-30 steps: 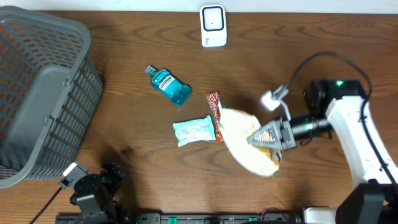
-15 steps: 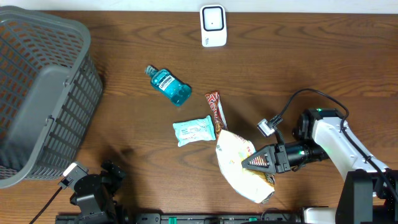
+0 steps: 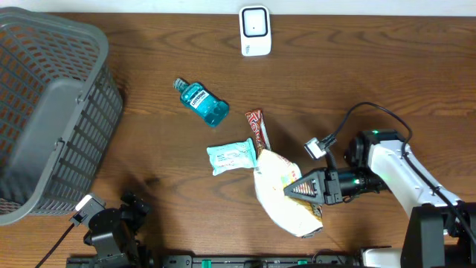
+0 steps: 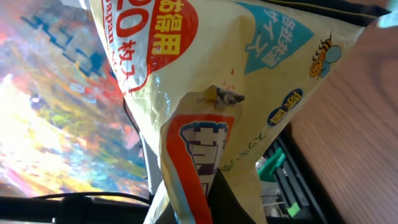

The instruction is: Scan the item barcode

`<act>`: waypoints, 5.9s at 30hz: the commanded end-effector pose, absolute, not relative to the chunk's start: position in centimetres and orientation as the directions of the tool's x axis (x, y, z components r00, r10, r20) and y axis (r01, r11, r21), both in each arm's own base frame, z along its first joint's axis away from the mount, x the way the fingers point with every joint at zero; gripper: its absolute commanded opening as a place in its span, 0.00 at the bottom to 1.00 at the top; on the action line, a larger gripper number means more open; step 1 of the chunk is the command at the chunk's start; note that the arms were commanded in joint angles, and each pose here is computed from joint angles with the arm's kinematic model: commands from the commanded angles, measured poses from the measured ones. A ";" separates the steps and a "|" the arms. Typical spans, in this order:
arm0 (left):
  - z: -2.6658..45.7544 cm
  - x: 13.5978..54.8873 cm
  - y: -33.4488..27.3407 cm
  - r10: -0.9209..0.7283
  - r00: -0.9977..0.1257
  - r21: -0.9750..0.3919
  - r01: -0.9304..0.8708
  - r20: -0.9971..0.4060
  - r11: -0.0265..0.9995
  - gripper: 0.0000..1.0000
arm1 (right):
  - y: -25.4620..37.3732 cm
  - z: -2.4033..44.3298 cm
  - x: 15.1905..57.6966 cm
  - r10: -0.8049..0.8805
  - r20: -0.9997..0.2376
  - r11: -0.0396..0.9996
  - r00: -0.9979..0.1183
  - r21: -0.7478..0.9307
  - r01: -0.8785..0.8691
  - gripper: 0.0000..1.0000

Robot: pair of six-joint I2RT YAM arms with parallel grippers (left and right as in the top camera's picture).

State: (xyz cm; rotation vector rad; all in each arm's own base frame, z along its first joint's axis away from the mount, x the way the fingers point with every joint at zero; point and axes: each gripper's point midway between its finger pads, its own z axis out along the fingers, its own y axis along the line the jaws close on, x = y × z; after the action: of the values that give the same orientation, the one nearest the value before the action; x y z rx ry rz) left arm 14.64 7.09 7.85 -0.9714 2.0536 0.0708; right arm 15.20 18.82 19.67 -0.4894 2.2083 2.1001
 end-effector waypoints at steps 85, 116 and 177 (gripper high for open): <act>7.0 14.1 7.1 -0.614 -0.370 -0.257 -0.670 -0.697 0.696 0.98 | 17.4 17.1 41.9 0.005 -0.484 0.797 -0.875 0.530 -0.289 0.01; 7.0 14.1 7.1 -0.614 -0.370 -0.257 -0.670 -0.697 0.696 0.98 | 20.1 19.7 31.5 -0.218 -0.171 0.159 -0.961 0.965 -0.208 0.01; 7.0 14.1 7.1 -0.614 -0.370 -0.257 -0.670 -0.697 0.696 0.98 | 18.2 14.3 55.2 -0.016 -0.542 0.982 -0.840 0.150 -0.116 0.01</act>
State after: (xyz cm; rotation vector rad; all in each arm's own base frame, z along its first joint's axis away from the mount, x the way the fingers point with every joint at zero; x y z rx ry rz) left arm 14.64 7.10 7.85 -0.9716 2.0534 0.0712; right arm 53.73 16.47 14.20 -0.0874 2.5868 0.2439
